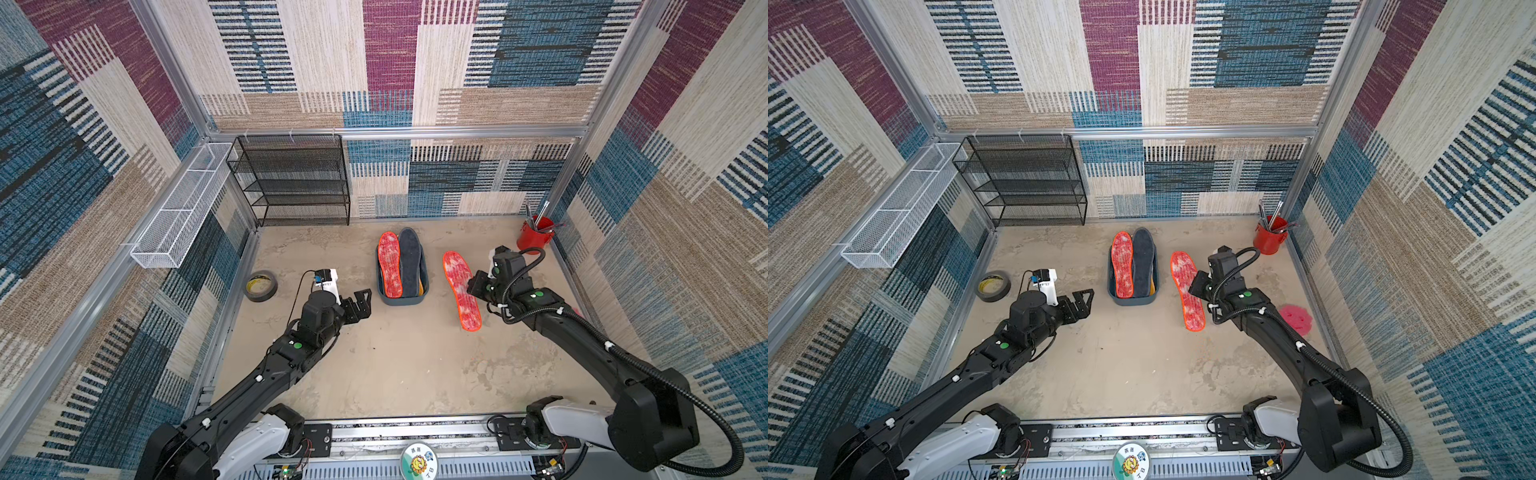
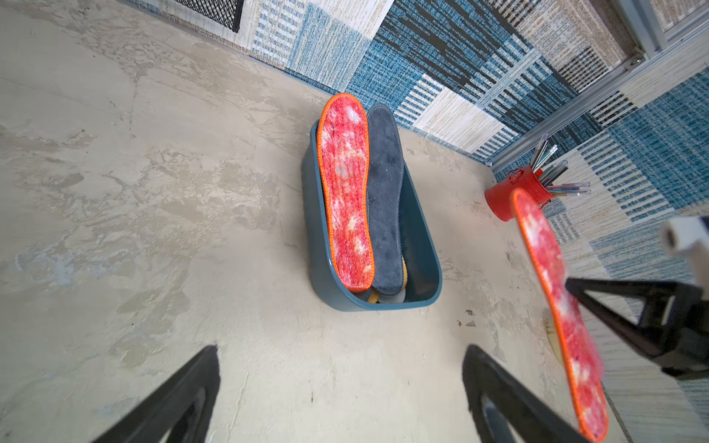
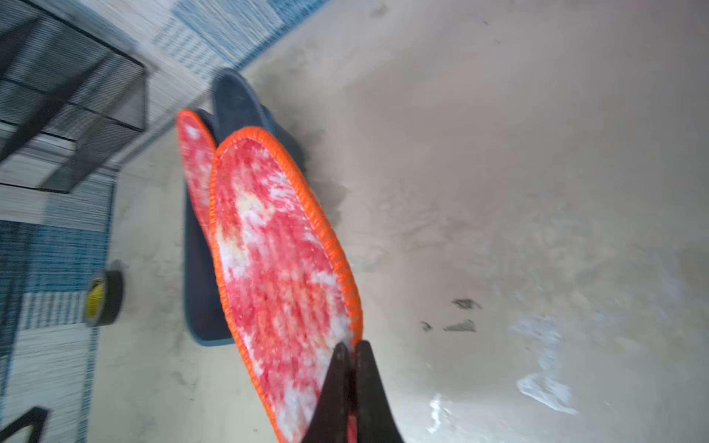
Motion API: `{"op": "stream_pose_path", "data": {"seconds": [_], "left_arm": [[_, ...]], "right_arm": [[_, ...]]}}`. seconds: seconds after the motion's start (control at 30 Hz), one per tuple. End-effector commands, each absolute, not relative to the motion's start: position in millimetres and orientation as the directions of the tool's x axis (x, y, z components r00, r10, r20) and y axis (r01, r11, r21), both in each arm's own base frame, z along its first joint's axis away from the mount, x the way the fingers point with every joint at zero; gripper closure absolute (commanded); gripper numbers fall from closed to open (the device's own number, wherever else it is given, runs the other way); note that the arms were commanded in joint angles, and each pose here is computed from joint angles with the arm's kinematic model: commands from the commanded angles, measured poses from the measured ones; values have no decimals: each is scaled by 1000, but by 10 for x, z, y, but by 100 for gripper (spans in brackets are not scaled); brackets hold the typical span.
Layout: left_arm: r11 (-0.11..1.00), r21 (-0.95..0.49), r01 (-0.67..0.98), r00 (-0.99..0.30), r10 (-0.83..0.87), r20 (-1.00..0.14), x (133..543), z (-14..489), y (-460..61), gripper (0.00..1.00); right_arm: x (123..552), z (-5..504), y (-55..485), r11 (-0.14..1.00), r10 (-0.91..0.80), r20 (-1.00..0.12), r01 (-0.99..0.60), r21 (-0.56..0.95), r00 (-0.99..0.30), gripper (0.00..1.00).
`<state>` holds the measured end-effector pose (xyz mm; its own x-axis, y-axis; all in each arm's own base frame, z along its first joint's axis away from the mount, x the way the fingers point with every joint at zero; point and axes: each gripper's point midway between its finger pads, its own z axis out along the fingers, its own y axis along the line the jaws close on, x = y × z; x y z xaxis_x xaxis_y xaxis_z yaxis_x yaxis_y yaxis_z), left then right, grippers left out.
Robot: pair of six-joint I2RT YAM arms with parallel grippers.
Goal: Put the insoles into the storage box
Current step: Pick up the insole from the center of the board, then place the insole in the storage box.
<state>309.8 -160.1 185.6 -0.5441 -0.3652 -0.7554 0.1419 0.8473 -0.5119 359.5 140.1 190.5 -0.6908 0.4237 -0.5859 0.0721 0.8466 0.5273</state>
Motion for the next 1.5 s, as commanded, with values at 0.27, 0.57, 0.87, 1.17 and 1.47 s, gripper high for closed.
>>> {"op": "stream_pose_path", "data": {"seconds": [0.27,0.57,0.87,1.17,1.47], "left_arm": [[788,-563,249,-583,-342,-737,3084,1938,-1814,0],[754,-580,308,-607,-314,-730,3056,1974,-1897,0],[762,-572,304,-607,-307,-733,3034,1999,-1846,1],[763,-573,298,-609,-310,-730,3029,1994,-1820,1],[766,-570,295,-605,-312,-733,3020,2013,-1787,1]], "right_arm": [[4427,2285,2214,769,480,-619,-42,638,-621,100],[4971,1942,2691,771,457,-614,-58,635,-644,100],[5201,1625,2677,801,478,-617,21,599,-625,100],[5172,1305,2661,814,485,-605,72,577,-632,100],[5085,1119,2592,819,518,-606,147,554,-604,100]]}}
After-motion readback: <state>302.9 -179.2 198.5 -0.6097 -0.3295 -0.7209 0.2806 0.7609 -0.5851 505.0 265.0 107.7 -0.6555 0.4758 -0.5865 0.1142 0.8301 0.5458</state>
